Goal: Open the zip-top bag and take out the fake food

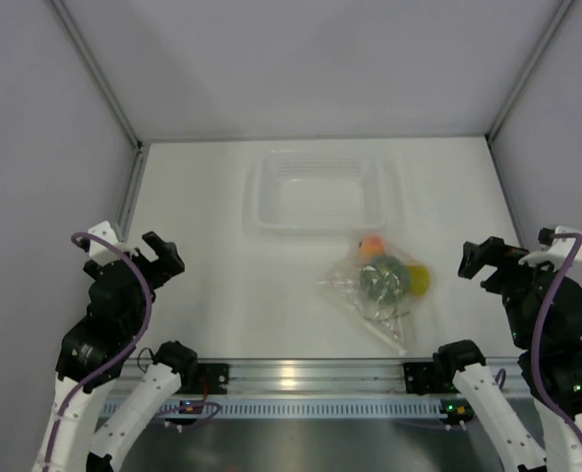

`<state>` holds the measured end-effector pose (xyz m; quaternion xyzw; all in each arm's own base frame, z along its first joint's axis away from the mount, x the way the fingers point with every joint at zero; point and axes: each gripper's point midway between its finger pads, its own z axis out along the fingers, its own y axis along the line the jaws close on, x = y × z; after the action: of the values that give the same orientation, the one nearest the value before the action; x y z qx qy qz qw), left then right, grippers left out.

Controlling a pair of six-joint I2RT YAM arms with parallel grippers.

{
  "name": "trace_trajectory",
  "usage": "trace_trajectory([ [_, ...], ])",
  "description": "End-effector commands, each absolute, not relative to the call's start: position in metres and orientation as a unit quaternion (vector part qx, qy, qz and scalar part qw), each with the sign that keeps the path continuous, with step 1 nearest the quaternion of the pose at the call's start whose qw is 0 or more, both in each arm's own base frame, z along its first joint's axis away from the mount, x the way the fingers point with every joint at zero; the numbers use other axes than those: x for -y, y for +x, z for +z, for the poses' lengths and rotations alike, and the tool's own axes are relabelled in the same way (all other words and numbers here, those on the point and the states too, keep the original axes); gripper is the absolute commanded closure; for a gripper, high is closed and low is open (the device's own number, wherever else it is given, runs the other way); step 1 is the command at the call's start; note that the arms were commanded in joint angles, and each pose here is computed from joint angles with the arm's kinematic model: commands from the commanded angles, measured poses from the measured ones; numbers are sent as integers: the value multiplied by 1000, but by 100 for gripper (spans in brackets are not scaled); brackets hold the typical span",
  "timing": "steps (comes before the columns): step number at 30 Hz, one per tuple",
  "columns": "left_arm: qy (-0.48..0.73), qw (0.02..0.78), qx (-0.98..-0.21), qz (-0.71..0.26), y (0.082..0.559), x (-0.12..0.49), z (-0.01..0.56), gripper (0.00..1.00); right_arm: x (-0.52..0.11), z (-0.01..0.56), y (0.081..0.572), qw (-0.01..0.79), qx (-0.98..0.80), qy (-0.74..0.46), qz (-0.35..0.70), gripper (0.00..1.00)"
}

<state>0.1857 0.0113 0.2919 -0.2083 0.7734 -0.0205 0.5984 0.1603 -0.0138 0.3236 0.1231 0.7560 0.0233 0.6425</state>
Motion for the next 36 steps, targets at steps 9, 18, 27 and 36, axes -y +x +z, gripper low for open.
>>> trace_trajectory([
  [9,-237,592,-766,-86,200,10,289,2,-2,324,164,638,-762,95,56,1],
  [18,-150,513,-811,-240,228,98,254,2,-41,308,173,615,-776,41,135,1],
  [27,-71,320,-839,-433,241,209,165,2,-48,301,171,606,-781,30,152,1],
  [36,-2,299,-804,-513,228,274,155,2,-54,294,168,594,-788,17,161,1],
])
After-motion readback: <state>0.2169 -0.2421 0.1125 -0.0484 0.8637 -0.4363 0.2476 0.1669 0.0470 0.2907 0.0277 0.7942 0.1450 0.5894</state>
